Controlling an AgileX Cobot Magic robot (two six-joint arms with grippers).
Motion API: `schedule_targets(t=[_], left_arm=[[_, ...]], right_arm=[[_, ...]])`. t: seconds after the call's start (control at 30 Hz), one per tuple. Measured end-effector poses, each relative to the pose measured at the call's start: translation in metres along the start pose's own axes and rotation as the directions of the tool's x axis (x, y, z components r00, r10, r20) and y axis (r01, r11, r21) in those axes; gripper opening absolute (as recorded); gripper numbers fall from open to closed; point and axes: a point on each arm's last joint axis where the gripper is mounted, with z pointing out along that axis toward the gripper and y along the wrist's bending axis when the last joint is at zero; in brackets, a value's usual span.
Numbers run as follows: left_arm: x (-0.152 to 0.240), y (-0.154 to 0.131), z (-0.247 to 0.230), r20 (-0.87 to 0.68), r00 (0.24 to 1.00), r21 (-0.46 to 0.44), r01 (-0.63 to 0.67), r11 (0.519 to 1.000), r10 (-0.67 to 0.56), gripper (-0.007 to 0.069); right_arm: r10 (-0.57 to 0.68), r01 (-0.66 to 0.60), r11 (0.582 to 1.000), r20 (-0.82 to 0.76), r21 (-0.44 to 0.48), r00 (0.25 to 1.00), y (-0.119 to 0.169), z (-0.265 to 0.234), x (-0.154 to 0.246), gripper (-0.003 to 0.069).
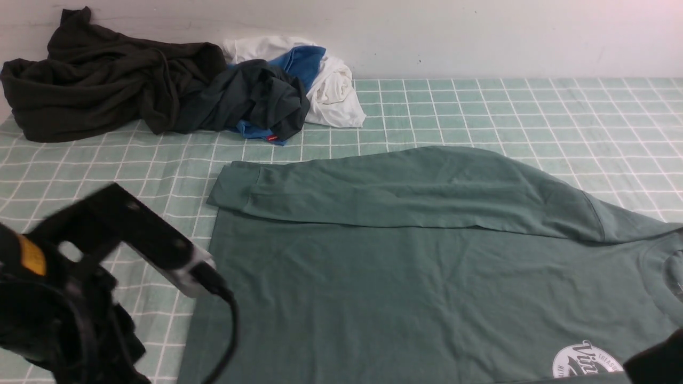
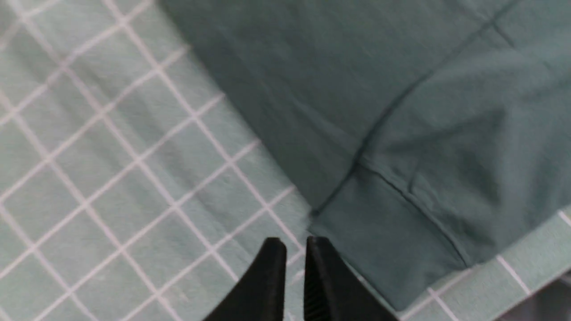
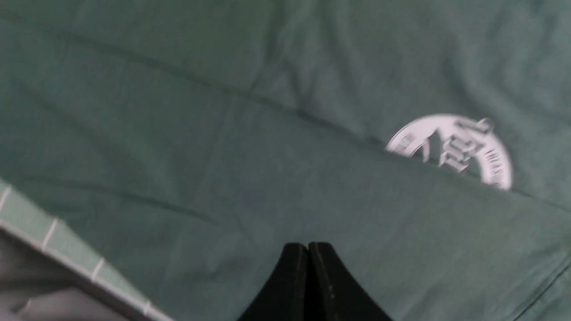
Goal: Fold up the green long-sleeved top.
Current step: Use the left arm to clamp the cuff closest to it
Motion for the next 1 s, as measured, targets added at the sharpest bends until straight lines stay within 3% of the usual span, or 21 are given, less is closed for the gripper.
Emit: schedule_targets(t=[0.03,0.17,0.3,0.4,0.57,0.63,0.73,0.87,1.0], left_arm=[[-0.002,-0.001,0.003,-0.014,1.0,0.008,-0.013,1.0,0.013,0.009],[-0.022,-0.021,0.048,-0.18,0.974,0.097,-0.118,0.988,0.134,0.0237],[-0.034,-0.03,0.083,-0.263,0.948,0.134,-0.15,0.98,0.181,0.0337],[-0.041,-0.033,0.115,-0.301,0.933,0.146,-0.158,0.977,0.196,0.0388],[-0.045,-0.032,0.147,-0.346,0.918,0.154,-0.149,0.977,0.195,0.0398],[-0.046,-0.032,0.148,-0.35,0.917,0.156,-0.144,0.977,0.191,0.0389],[-0.046,-0.033,0.148,-0.361,0.915,0.17,-0.125,0.977,0.18,0.0296],[-0.044,-0.043,0.141,-0.355,0.913,0.217,-0.126,0.968,0.198,0.0064],[-0.048,-0.044,0.122,-0.308,0.923,0.204,-0.172,0.964,0.23,0.0007]], right_arm=[[-0.001,0.001,1.0,0.0,0.002,1.0,0.0,0.0,0.0,-0.0014],[-0.096,0.096,0.995,-0.049,0.003,0.994,0.008,0.006,-0.001,-0.0014],[-0.101,0.101,0.995,-0.051,0.004,0.994,0.008,0.006,-0.001,-0.0014],[-0.102,0.103,0.995,-0.041,0.01,0.994,0.008,0.007,-0.002,-0.0014],[-0.103,0.103,0.995,-0.018,0.016,0.995,0.008,0.007,-0.004,-0.0014],[-0.103,0.103,0.995,-0.012,0.017,0.995,0.008,0.007,-0.005,-0.0014],[-0.103,0.103,0.994,-0.004,0.019,0.995,0.008,0.007,-0.006,-0.0014],[-0.104,0.104,0.994,0.015,0.025,0.994,0.007,0.007,-0.007,-0.0014],[-0.115,0.113,0.992,0.037,0.049,0.993,0.005,0.006,-0.01,-0.0014]])
